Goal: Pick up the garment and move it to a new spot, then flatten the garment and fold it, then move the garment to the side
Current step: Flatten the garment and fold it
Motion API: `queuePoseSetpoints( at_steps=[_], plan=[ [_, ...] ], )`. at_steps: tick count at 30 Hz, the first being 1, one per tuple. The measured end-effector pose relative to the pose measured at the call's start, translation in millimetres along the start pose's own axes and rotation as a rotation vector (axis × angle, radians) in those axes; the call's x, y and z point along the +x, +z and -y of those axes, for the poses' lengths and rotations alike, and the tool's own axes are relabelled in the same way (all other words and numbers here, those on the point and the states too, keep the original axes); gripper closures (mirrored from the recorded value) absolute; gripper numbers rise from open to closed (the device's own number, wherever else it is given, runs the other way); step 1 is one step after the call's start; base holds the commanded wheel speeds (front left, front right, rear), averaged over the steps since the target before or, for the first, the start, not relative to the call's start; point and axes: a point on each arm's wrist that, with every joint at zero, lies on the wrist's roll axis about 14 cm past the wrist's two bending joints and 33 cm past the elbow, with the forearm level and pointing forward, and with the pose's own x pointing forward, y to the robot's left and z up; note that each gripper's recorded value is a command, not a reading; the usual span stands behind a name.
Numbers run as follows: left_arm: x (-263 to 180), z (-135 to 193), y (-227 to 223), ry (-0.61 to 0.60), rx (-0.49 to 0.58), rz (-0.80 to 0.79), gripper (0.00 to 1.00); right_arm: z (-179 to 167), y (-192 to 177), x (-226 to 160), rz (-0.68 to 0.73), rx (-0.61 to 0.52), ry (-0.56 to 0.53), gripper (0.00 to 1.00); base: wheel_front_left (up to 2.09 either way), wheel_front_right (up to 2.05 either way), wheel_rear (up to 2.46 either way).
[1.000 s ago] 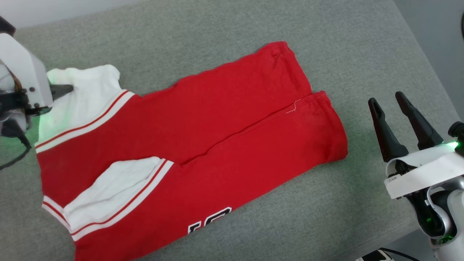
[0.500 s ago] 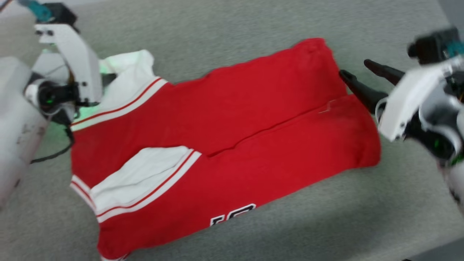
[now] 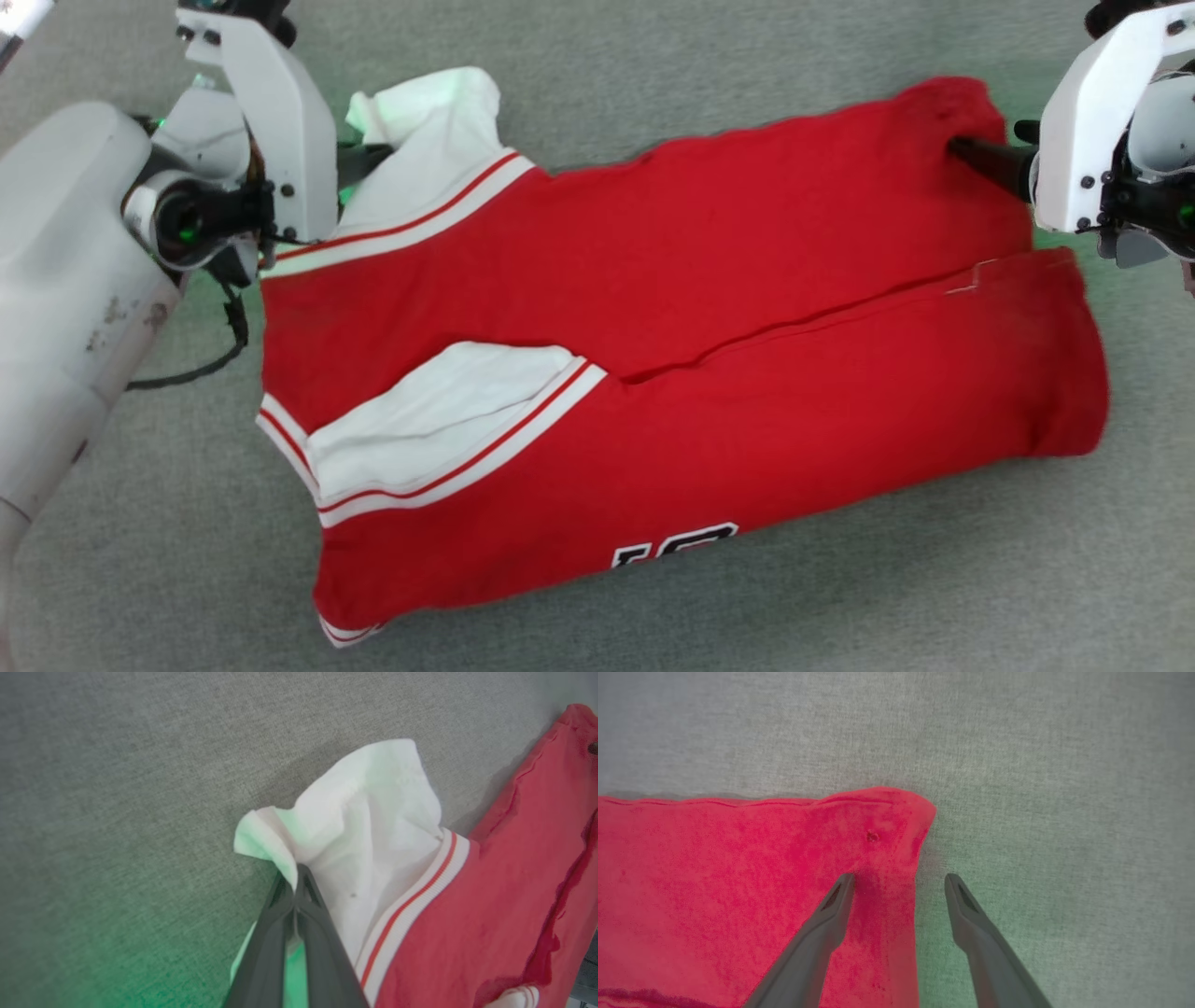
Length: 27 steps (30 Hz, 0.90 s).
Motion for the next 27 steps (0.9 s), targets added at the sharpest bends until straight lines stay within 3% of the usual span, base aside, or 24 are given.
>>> queuePoseSetpoints(
  at_steps=[7,8,10,11,19,27],
  plan=[
    [5,-2,-2,-0.018,0.007,0.006,1.00,-8,-1,27,-0.055,-0.018,-0.003,0.00,0.00,0.00,0.00],
    [6,-2,-1,-0.021,0.008,0.007,1.00,-7,-1,29,-0.059,-0.016,-0.004,0.40,0.00,0.00,0.00],
    [8,-1,0,-0.027,0.008,0.018,1.00,-8,1,33,-0.066,-0.012,-0.002,0.84,0.00,0.00,0.00],
    [9,0,1,-0.031,0.010,0.023,1.00,-8,4,34,-0.051,-0.005,0.000,1.00,0.00,0.00,0.00],
    [-5,26,14,-0.102,-0.007,0.160,1.00,-11,25,24,0.101,0.010,0.020,1.00,0.00,0.00,0.00],
    [-65,75,38,-0.235,0.035,0.397,1.00,-15,19,-7,0.192,-0.033,0.058,1.00,0.00,0.00,0.00]
  ],
)
